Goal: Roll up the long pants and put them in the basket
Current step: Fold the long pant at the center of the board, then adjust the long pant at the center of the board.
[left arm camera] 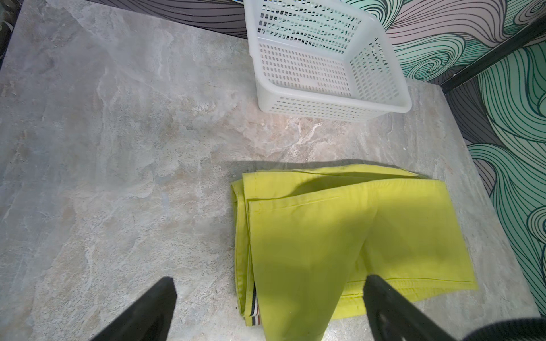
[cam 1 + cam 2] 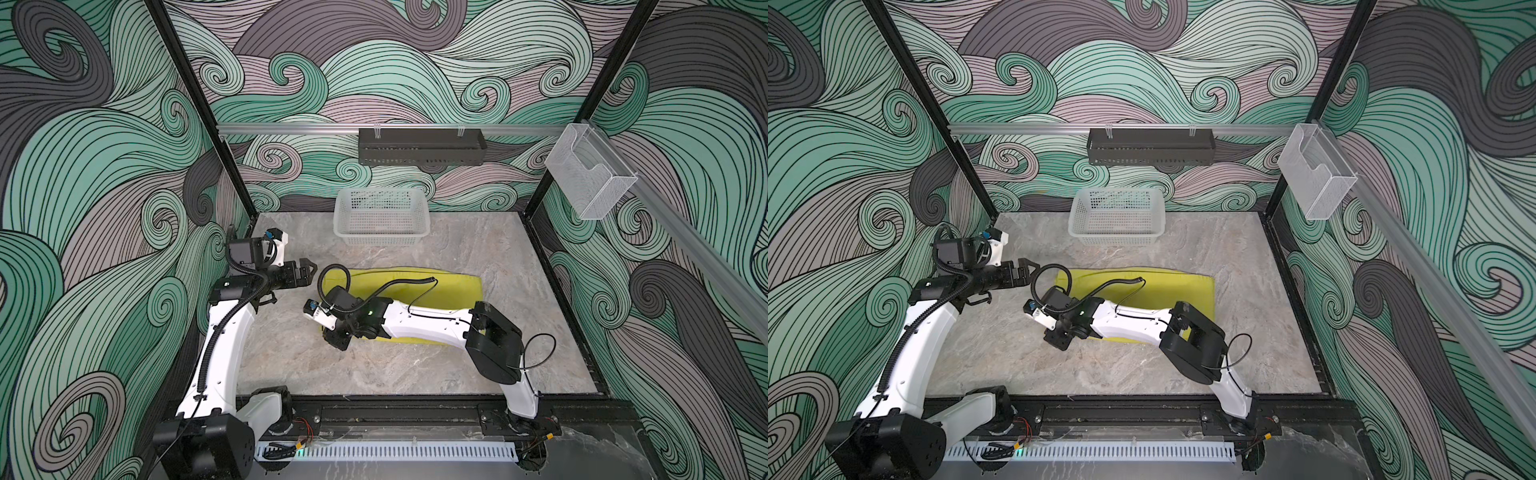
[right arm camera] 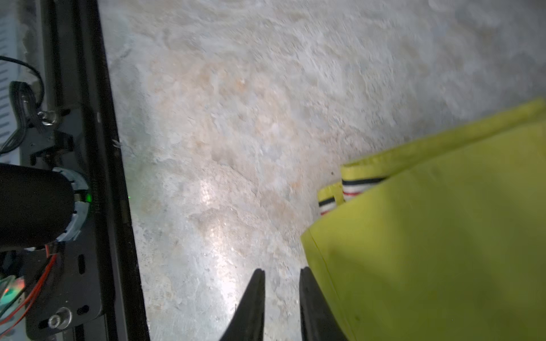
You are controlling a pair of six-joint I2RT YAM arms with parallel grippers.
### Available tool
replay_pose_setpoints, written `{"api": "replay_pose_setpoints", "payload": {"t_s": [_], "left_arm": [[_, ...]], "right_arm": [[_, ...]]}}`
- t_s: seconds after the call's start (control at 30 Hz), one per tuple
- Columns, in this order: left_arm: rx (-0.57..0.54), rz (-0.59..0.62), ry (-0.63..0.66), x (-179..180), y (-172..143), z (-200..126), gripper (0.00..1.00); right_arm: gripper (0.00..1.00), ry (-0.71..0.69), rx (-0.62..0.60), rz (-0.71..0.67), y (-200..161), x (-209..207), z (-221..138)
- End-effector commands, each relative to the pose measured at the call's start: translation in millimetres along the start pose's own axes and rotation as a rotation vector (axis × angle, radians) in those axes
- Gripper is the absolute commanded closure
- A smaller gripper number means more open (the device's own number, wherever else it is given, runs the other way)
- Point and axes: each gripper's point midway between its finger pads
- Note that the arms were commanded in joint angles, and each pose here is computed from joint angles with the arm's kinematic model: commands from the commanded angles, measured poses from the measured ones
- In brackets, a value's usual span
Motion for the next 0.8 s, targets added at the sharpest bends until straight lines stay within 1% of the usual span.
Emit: {"api": "replay_pose_setpoints", "payload": {"t_s": [0.0,0.03,0.1,0.17,0.2,0.27,0.33,0.4,0.5,0.6,0.63,0.7,0.77], "left_arm": [[-0.032,0.007,0.005,0,7,-7,0.01],[-0.027,0.008,0.007,0,4,-6,0.01],[-0.019,0.002,0.012,3,-3,1,0.01],[-0.015,-0.012,0.003,5,-12,10,0.02],[-0.013,-0.030,0.000,6,-16,14,0.01],[-0.009,-0.052,-0.039,3,-22,22,0.01],[0.018,-0.066,-0.077,0,-30,33,0.01],[0.073,-0.064,-0.136,-5,-41,45,0.01],[0.140,-0.109,-0.234,-12,-51,63,0.01],[0.227,-0.172,-0.341,-22,-52,74,0.01],[0.239,-0.186,-0.384,-27,-50,75,0.02],[0.285,-0.218,-0.418,-28,-57,85,0.02],[0.282,-0.208,-0.409,-27,-63,87,0.01]], "right_arm": [[0.61,0.040,-0.048,0.045,18,1,-8],[0.59,0.022,-0.072,0.060,23,-6,-15],[0.50,-0.051,-0.136,0.133,31,-39,-40],[0.47,-0.096,-0.161,0.201,30,-72,-68],[0.46,-0.120,-0.155,0.224,23,-88,-82],[0.43,-0.179,-0.123,0.225,7,-109,-104],[0.41,-0.293,-0.055,0.230,-24,-132,-120],[0.41,-0.379,-0.005,0.275,-56,-152,-133],[0.41,-0.408,0.050,0.381,-95,-165,-137],[0.41,-0.428,0.127,0.479,-137,-169,-137],[0.41,-0.425,0.156,0.507,-150,-167,-137],[0.41,-0.404,0.205,0.563,-172,-162,-135],[0.41,-0.400,0.258,0.620,-195,-159,-135]]}}
Point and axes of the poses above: each gripper's point midway between its finger pads, its own z axis out along the fingers, its own x axis along the line the jaws close on, y = z × x, and after that the axes turned 8 degrees about z, right-handed
